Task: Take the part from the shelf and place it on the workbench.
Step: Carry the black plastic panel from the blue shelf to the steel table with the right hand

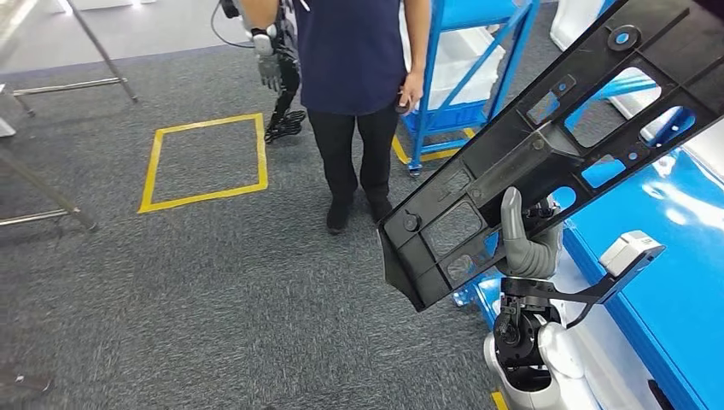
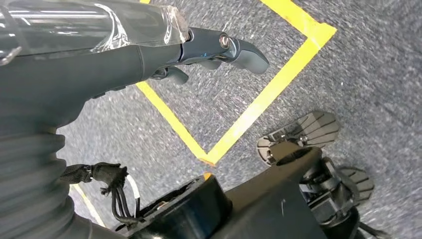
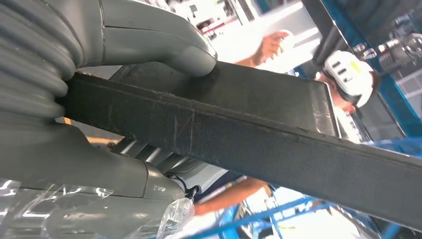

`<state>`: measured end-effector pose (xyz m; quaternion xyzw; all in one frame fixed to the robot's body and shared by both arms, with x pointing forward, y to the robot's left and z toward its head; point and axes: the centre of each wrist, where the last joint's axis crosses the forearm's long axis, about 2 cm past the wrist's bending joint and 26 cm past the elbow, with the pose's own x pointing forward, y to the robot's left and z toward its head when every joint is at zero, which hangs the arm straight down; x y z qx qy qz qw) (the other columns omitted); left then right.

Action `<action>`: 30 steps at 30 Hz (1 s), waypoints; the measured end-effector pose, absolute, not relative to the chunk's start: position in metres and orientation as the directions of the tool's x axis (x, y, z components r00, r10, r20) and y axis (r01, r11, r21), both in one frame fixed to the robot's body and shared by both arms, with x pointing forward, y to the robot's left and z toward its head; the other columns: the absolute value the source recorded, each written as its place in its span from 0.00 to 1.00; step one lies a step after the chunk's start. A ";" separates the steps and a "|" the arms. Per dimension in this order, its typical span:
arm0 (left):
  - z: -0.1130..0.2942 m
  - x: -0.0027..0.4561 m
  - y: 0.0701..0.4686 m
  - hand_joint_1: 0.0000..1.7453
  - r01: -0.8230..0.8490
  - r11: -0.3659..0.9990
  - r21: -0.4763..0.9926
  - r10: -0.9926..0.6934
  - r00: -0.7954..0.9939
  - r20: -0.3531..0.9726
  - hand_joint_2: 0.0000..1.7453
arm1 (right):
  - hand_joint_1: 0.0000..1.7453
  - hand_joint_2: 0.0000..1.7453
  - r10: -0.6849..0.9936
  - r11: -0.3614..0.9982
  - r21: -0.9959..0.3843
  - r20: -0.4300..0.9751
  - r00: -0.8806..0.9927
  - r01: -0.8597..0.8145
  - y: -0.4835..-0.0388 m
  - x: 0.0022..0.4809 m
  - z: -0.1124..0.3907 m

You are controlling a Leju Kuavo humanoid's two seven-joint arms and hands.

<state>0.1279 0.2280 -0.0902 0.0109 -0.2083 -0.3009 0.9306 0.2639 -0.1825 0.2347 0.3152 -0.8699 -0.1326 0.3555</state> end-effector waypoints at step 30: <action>-0.091 0.125 0.228 0.00 0.558 0.817 0.143 -0.567 0.734 0.375 1.00 | 1.00 1.00 -0.627 0.779 0.467 0.565 -0.537 -0.418 -0.182 0.260 0.227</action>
